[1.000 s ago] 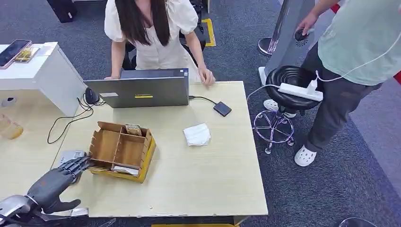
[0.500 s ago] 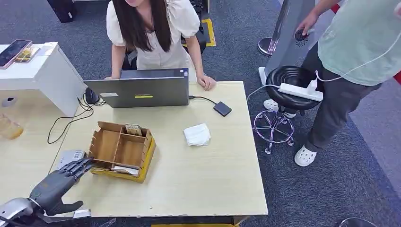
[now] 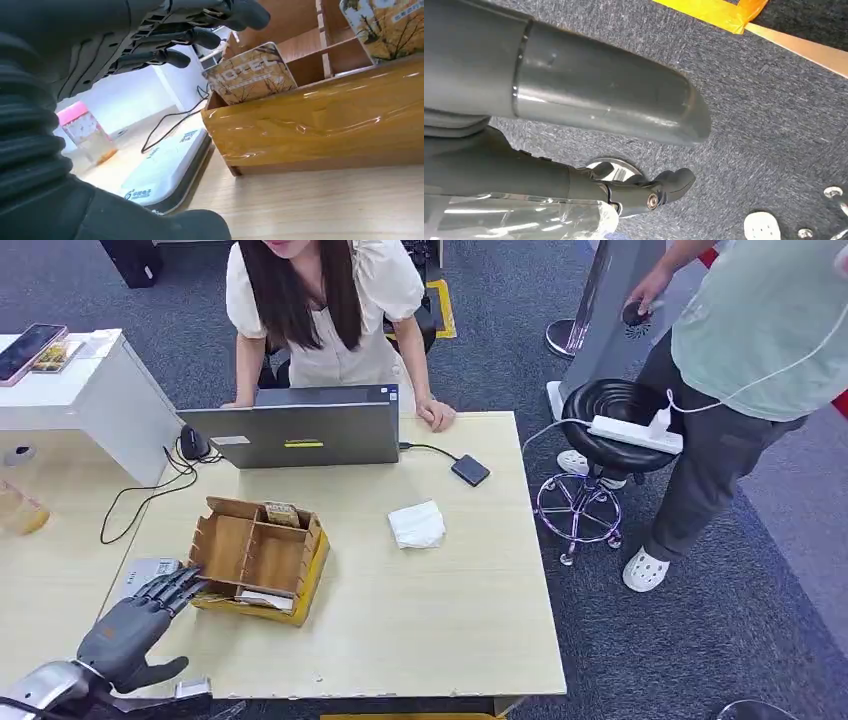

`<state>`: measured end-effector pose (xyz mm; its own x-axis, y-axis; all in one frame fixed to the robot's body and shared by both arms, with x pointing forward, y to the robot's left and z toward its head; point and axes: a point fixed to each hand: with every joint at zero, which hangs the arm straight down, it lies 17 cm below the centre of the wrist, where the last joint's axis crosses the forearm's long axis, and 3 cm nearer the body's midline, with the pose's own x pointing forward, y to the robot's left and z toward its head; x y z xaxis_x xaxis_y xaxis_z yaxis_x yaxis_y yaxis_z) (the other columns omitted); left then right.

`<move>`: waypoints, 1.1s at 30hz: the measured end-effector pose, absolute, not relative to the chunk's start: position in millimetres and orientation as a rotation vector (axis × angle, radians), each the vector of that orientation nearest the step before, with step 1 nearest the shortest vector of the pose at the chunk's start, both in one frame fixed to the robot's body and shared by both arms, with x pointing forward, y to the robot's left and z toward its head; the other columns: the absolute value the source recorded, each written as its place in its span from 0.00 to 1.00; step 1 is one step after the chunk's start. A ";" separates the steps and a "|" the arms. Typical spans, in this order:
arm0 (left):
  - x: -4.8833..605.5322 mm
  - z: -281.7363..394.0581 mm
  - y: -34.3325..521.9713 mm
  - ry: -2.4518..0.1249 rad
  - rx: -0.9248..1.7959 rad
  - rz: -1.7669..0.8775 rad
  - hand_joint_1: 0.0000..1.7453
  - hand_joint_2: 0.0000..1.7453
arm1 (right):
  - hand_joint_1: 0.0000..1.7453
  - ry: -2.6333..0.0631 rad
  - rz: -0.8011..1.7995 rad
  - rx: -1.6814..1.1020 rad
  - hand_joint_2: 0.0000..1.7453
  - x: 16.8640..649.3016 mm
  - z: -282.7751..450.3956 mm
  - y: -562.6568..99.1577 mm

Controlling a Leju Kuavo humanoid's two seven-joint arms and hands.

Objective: Pass the card to the sensor for recognition and then transmit it.

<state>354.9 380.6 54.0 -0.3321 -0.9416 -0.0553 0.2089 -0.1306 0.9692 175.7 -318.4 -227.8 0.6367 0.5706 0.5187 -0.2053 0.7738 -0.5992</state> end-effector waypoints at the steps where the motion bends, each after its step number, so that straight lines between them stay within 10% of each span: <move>1: 355.1 54.1 379.6 -1.220 0.928 -1.617 0.00 1.00 | 0.00 -0.760 0.467 -0.526 0.00 175.8 -227.8 -318.4; 32: 385.8 67.0 379.0 -1.176 1.197 -1.497 0.00 1.00 | 0.00 -0.752 0.458 -0.528 0.00 171.9 -228.8 -319.8; 33: 385.8 67.1 378.8 -1.177 1.196 -1.498 0.12 1.00 | 0.00 -0.751 0.458 -0.528 0.00 171.7 -228.9 -319.6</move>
